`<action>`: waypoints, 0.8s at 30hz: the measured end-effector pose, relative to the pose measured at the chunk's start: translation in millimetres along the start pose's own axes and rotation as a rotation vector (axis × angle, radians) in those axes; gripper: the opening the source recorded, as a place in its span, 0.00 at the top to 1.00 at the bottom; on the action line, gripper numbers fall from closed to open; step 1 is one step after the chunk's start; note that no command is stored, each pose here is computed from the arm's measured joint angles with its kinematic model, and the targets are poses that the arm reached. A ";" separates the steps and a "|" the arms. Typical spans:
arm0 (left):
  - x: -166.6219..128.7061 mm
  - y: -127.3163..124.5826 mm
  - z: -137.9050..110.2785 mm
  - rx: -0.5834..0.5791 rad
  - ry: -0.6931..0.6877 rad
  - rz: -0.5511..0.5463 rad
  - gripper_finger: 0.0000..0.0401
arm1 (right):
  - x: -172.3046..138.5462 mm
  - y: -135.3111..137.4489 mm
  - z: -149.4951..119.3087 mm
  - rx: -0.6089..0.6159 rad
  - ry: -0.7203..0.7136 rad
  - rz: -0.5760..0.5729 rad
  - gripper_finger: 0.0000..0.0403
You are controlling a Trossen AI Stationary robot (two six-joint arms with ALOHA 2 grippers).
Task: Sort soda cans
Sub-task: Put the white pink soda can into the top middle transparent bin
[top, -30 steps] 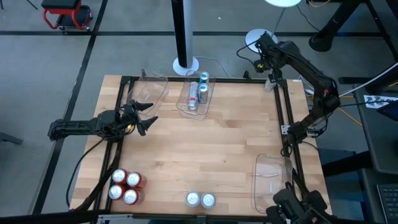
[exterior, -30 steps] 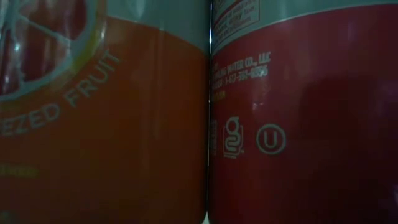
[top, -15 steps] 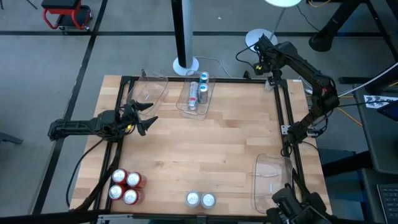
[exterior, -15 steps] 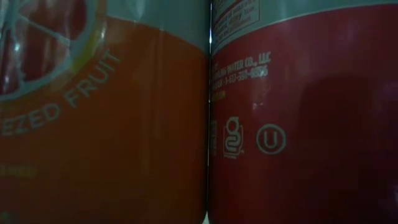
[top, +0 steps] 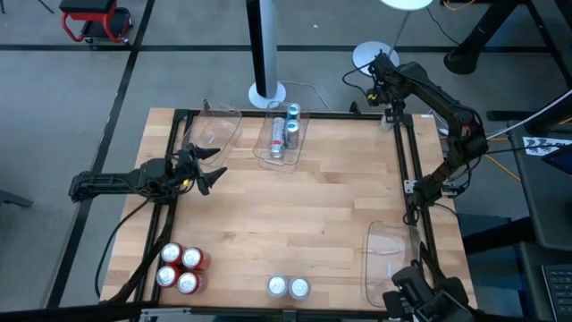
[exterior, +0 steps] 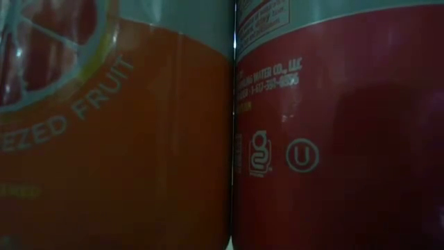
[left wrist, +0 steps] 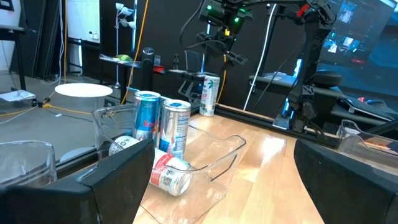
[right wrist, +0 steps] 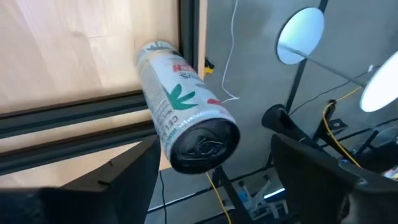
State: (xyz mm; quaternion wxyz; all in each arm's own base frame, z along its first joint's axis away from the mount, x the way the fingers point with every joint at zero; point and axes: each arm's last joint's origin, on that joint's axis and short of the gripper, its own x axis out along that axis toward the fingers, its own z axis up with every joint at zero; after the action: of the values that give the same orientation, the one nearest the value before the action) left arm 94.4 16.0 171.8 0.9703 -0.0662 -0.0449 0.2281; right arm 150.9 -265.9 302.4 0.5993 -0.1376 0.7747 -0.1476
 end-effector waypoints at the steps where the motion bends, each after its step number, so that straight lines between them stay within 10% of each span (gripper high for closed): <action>1: 0.0 0.0 0.1 0.000 -0.001 0.000 0.07 | 1.2 0.2 0.6 -0.003 0.001 0.008 0.26; 13: 0.0 0.0 0.0 0.001 0.000 0.000 0.07 | -2.4 4.4 20.0 -0.060 -0.119 0.015 0.26; 24: 0.0 0.0 0.0 0.000 0.000 0.000 0.07 | 16.7 22.1 51.5 -0.192 0.130 0.045 0.27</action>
State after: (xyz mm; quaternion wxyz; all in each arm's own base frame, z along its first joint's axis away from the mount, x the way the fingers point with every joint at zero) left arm 94.4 16.0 171.7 0.9704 -0.0660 -0.0448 0.2281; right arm 195.9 -255.4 266.6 0.5352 -0.1672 0.8252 -0.0678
